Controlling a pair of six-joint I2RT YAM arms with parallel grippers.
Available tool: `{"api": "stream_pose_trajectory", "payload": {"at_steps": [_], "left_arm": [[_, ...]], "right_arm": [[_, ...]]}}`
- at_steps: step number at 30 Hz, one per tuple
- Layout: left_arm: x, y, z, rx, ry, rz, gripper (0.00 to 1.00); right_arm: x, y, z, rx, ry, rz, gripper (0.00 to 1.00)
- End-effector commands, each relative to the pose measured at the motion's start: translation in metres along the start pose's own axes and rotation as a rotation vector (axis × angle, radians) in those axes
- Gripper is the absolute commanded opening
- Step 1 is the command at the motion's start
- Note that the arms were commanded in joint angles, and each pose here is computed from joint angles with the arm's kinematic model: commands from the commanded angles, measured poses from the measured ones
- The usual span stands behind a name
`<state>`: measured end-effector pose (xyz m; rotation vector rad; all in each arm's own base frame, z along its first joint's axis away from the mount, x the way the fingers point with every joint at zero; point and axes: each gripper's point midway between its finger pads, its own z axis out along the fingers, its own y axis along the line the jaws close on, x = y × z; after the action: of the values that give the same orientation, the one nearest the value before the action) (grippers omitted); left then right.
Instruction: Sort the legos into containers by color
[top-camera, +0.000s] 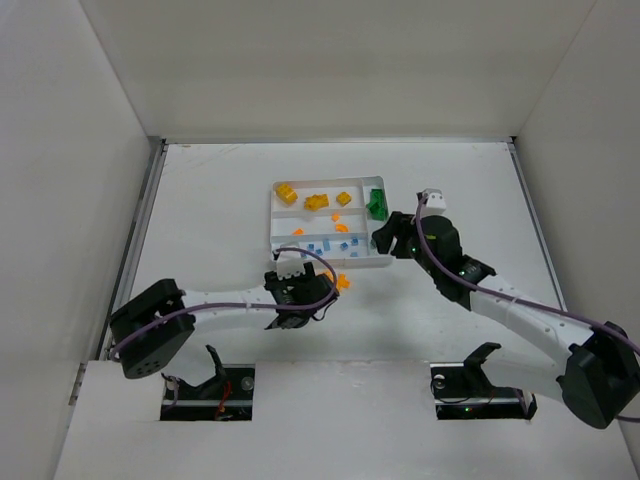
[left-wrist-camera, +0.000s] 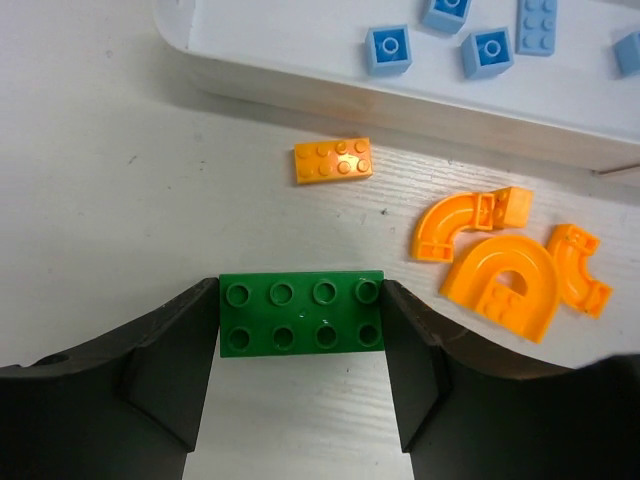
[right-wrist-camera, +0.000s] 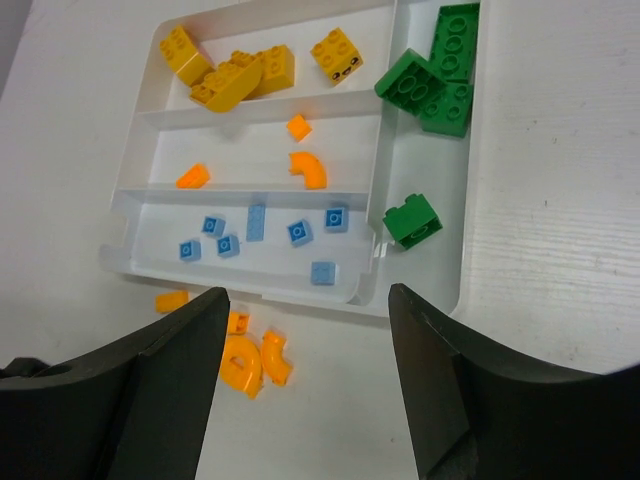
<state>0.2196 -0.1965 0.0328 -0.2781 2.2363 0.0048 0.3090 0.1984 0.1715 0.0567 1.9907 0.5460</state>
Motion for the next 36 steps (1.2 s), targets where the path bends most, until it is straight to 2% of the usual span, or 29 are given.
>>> {"api": "stream_pose_trajectory", "payload": {"at_steps": [1,5,8,12,16,21,28,36], "left_arm": [[-0.014,0.011,-0.019,0.008,0.003,0.0,0.34],[-0.042,-0.007,-0.037,0.093,-0.027,-0.043,0.33],[-0.068,-0.037,-0.048,0.162,-0.063,-0.05,0.33],[-0.094,-0.089,-0.051,0.275,-0.092,-0.015,0.34],[-0.113,-0.156,-0.047,0.427,-0.11,0.079,0.35],[-0.12,-0.221,-0.03,0.59,-0.101,0.303,0.37],[-0.125,-0.259,-0.003,0.716,-0.088,0.421,0.36],[-0.122,-0.273,0.014,0.875,-0.039,0.473,0.37]], "right_arm": [[-0.024,0.001,-0.001,-0.015,-0.101,0.072,0.71],[-0.032,-0.019,-0.003,0.035,-0.154,0.142,0.71],[-0.042,-0.036,-0.01,0.076,-0.214,0.188,0.7],[-0.053,-0.058,-0.021,0.13,-0.288,0.246,0.61],[-0.057,-0.072,-0.026,0.148,-0.324,0.3,0.58],[-0.059,-0.081,-0.029,0.159,-0.343,0.323,0.58],[-0.069,-0.103,-0.045,0.194,-0.416,0.388,0.58],[-0.071,-0.119,-0.051,0.175,-0.434,0.472,0.59]]}}
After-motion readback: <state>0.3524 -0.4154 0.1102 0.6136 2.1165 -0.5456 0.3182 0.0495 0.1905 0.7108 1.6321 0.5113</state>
